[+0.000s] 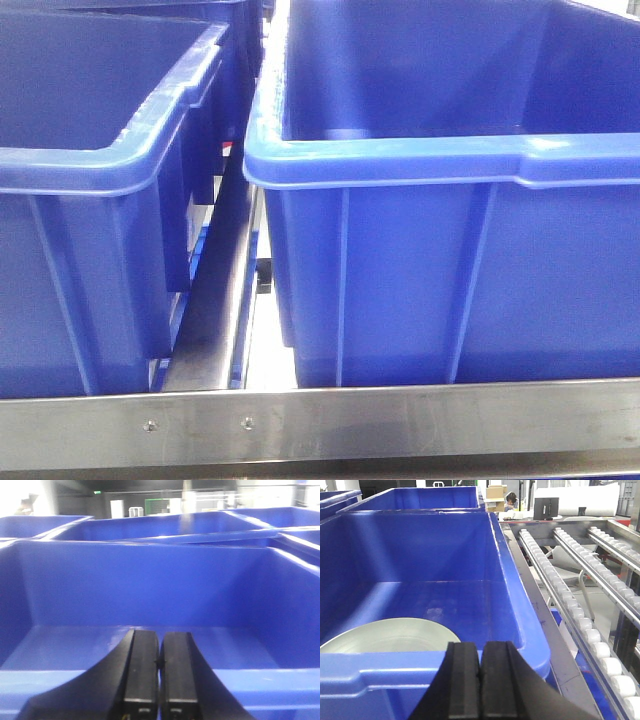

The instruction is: Place green plate on second shelf with right arm

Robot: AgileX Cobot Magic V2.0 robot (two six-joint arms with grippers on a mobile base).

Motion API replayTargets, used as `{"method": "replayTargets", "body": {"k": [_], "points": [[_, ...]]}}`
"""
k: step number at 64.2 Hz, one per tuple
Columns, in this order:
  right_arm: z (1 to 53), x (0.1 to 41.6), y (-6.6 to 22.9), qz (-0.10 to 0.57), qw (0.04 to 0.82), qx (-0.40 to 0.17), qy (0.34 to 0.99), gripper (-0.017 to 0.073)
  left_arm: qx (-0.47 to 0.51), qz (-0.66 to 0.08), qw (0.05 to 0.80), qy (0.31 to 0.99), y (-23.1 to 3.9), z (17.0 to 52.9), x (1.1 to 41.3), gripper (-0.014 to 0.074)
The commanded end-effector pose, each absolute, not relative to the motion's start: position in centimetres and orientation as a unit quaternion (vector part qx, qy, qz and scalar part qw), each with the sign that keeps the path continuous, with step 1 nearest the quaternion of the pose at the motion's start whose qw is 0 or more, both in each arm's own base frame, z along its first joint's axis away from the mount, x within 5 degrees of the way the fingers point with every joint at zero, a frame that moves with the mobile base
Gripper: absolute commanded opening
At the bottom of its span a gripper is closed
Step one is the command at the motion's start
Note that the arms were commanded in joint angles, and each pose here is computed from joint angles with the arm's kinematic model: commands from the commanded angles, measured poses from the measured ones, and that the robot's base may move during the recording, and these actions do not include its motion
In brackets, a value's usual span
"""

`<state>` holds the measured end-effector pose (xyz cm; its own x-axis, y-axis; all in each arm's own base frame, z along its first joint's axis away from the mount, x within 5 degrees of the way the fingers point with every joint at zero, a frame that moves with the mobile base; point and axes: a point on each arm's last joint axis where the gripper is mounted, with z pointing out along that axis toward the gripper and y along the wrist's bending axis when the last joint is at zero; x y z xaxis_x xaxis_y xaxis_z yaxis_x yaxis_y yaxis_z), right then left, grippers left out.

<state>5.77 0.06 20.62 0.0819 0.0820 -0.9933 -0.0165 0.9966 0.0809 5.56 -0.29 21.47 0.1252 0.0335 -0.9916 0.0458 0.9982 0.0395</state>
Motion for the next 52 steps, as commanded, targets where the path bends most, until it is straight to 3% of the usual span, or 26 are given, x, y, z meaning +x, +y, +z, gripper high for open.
{"method": "replayTargets", "body": {"k": [1, 52], "points": [[21.97, 5.68, 0.07, 0.030, 0.768, 0.018, 0.640, 0.0050, 0.030, -0.009, 0.768, 0.640, -0.34, 20.87, 5.51, 0.0130], [21.97, 5.68, 0.07, 0.030, 0.768, 0.018, 0.640, 0.0050, 0.025, -0.014, 0.765, 0.643, -0.33, 20.80, 5.52, 0.0130]]}}
